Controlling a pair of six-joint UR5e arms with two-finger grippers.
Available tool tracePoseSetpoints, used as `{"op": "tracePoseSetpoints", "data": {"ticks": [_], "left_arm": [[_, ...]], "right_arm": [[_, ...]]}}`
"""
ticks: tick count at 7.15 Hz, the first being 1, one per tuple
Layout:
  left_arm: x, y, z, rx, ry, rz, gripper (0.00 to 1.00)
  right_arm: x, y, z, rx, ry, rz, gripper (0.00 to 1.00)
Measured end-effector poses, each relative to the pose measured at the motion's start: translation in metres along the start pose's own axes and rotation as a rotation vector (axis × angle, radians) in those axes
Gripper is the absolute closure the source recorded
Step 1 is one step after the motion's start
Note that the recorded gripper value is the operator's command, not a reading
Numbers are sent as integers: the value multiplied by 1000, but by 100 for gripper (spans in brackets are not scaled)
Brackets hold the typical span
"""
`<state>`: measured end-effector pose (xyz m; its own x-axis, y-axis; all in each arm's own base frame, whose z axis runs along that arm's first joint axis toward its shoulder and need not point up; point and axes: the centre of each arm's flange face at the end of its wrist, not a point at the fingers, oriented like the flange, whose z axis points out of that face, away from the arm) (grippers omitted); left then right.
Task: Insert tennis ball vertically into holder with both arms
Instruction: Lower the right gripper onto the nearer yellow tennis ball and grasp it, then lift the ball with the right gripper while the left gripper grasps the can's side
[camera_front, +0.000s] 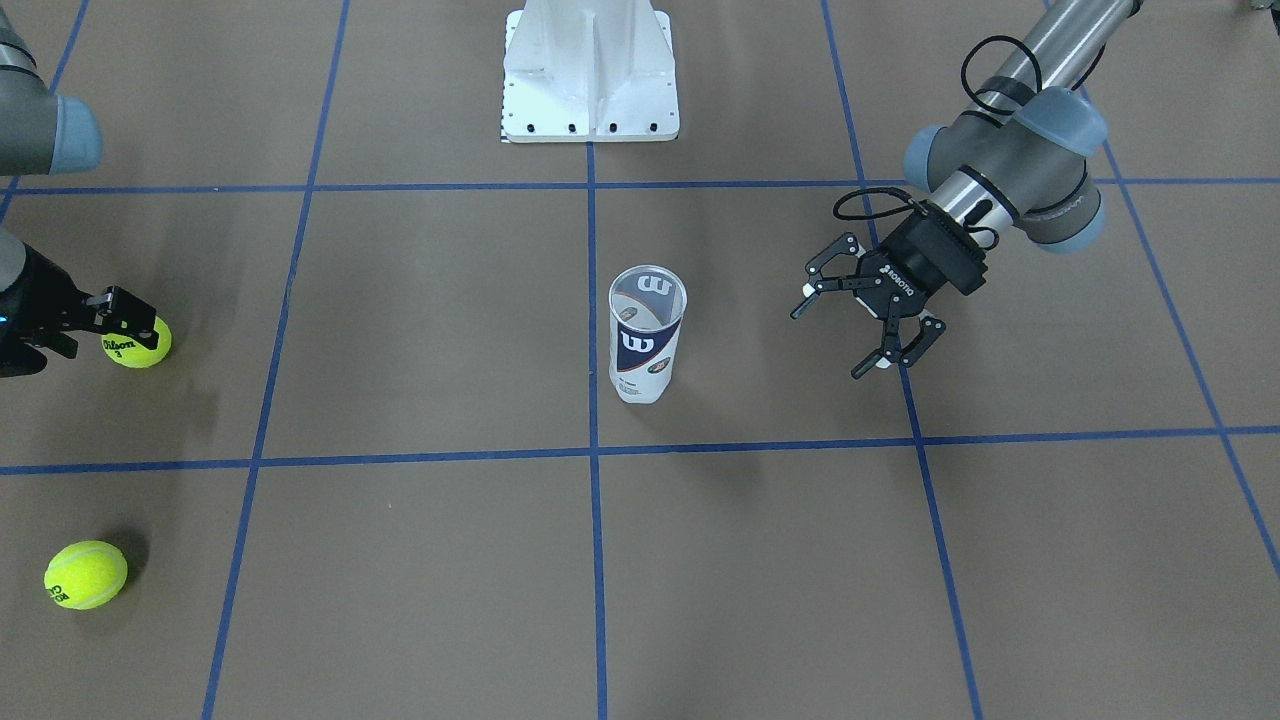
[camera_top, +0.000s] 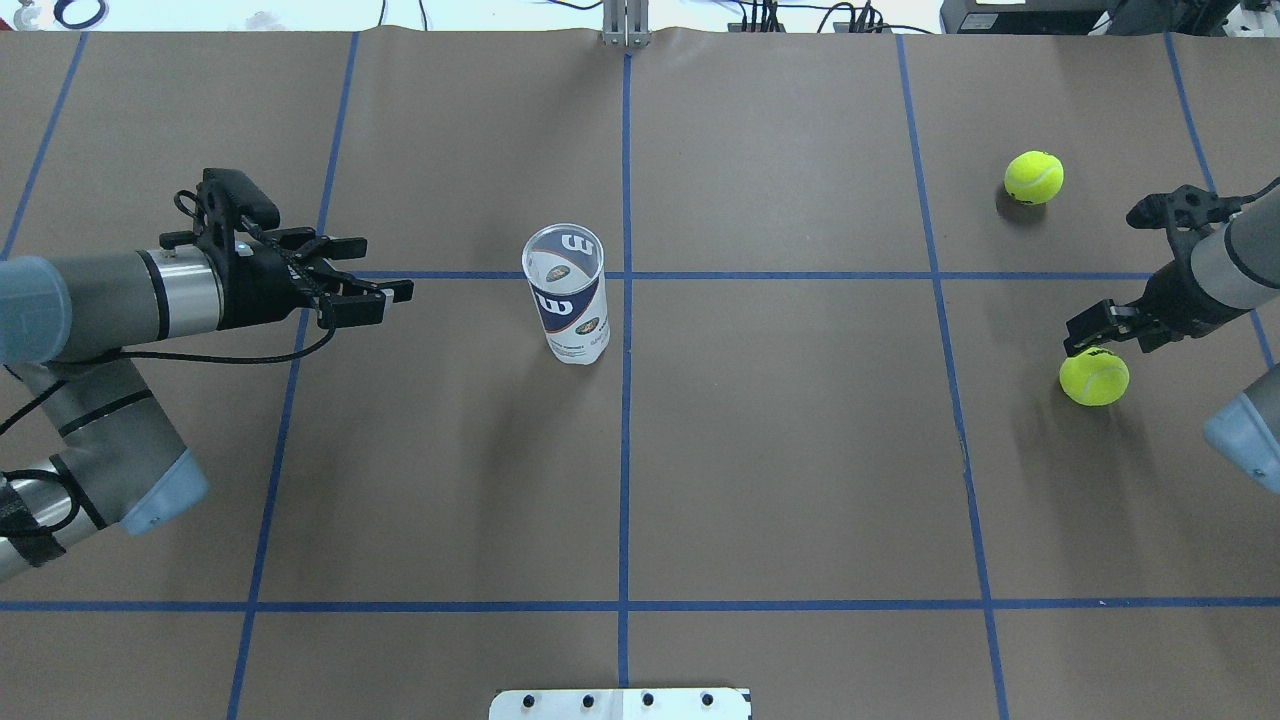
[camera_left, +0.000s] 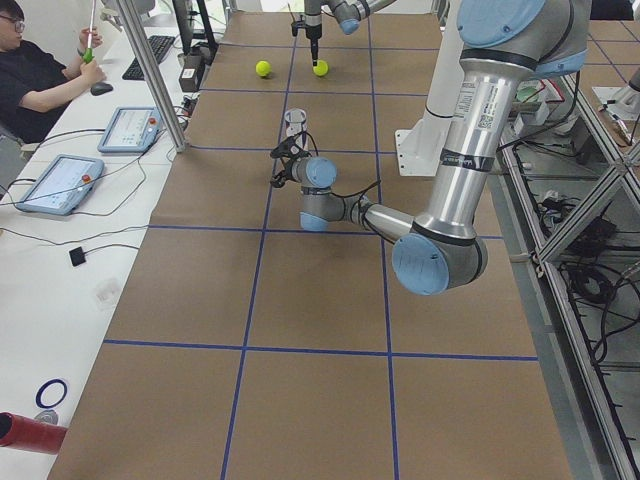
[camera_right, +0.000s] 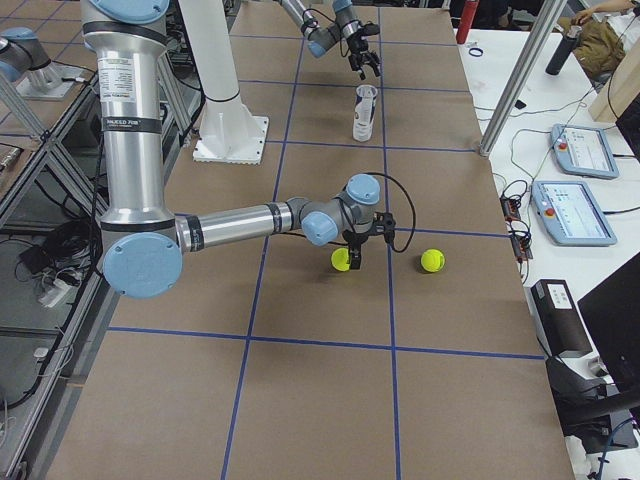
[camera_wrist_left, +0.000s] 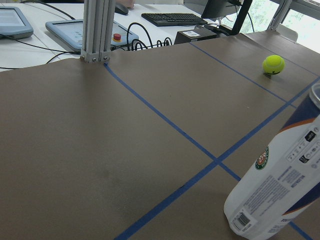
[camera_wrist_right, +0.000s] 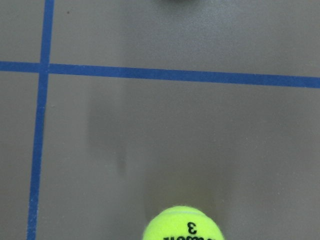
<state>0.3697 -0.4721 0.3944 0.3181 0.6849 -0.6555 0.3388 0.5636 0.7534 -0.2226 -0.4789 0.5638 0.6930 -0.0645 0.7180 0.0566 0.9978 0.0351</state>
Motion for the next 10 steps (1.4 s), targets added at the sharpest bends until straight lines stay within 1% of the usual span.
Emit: {"op": "tracePoseSetpoints", "data": {"ticks": [2,5,6,7,9,10], "left_arm": [[0,0,2,1,1,1,1],[0,-1,3,1,1,5,1],[0,-1,4,1,1,5,1],[0,-2,4,2,2,6,1],[1,-2,4,5,4,7,1],[1,-3,5,6,5,7,1]], "right_arm": [[0,4,15,-25,13,-4,1],[-6,8,23,-43,12,-10,2],[-7,9,24,-46,9,-13,61],[-9,9,24,-46,6,-15,100],[-19,6,17,-28,-11,-40,100],[-28,2,8,-10,-29,-56,100]]}}
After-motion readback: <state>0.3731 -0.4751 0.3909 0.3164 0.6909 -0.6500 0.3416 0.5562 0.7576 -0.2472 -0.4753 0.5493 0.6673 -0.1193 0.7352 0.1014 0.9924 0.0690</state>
